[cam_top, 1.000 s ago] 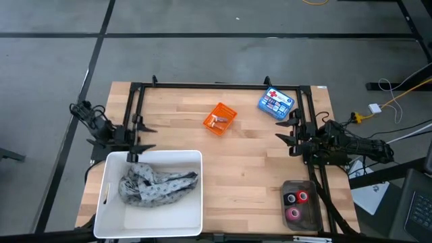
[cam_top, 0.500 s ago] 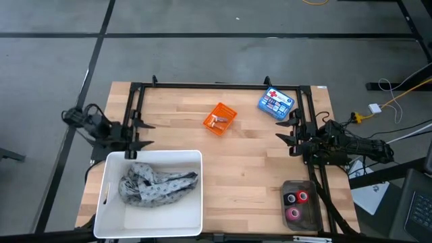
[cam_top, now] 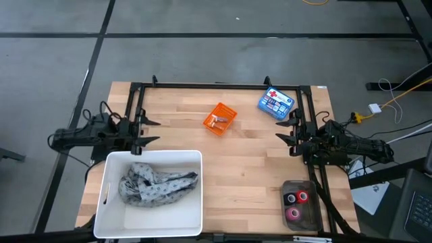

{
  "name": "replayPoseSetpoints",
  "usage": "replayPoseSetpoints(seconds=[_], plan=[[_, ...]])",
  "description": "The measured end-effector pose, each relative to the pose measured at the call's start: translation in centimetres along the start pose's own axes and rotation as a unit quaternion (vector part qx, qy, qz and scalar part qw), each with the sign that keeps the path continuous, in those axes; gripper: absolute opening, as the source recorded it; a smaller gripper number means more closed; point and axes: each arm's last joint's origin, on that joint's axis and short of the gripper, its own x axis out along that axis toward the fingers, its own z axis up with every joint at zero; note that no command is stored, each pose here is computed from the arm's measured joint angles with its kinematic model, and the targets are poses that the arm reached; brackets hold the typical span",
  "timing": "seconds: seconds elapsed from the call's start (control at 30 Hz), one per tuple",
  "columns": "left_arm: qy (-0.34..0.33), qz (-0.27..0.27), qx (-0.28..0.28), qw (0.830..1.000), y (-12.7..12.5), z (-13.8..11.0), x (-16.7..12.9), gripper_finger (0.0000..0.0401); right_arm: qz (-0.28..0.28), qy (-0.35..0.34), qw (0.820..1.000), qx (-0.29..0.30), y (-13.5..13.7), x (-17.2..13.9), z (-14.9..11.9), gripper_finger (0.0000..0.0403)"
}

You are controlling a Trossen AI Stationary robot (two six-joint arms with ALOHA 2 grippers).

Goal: Pick & place medical supplies in basket/bin
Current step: Return to Home Position

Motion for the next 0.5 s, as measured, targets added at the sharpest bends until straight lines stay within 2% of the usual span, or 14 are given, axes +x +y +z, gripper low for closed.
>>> replayPoseSetpoints(seconds=[0.2, 0.27, 0.37, 0.5], plan=[[-0.002, 0.016, -0.010, 1.000, 0.5, -1.5, 0.4, 0.0233, 0.000, 0.000, 1.000, 0.001, 0.0, 0.0, 0.0, 0.0209], [-0.010, 0.032, -0.007, 0.999, 0.8, -1.5, 0.4, 0.0234, 0.000, 0.000, 1.000, 0.002, 0.0, 0.0, 0.0, 0.0209], [-0.040, 0.020, 0.002, 0.999, 1.1, -1.1, 0.4, 0.0235, 0.000, 0.001, 1.000, 0.003, 0.0, 0.0, 0.0, 0.0209], [-0.064, 0.069, 0.004, 0.996, 1.9, -0.6, 0.3, 0.0233, 0.000, 0.001, 1.000, 0.003, 0.0, 0.0, 0.0, 0.0209]])
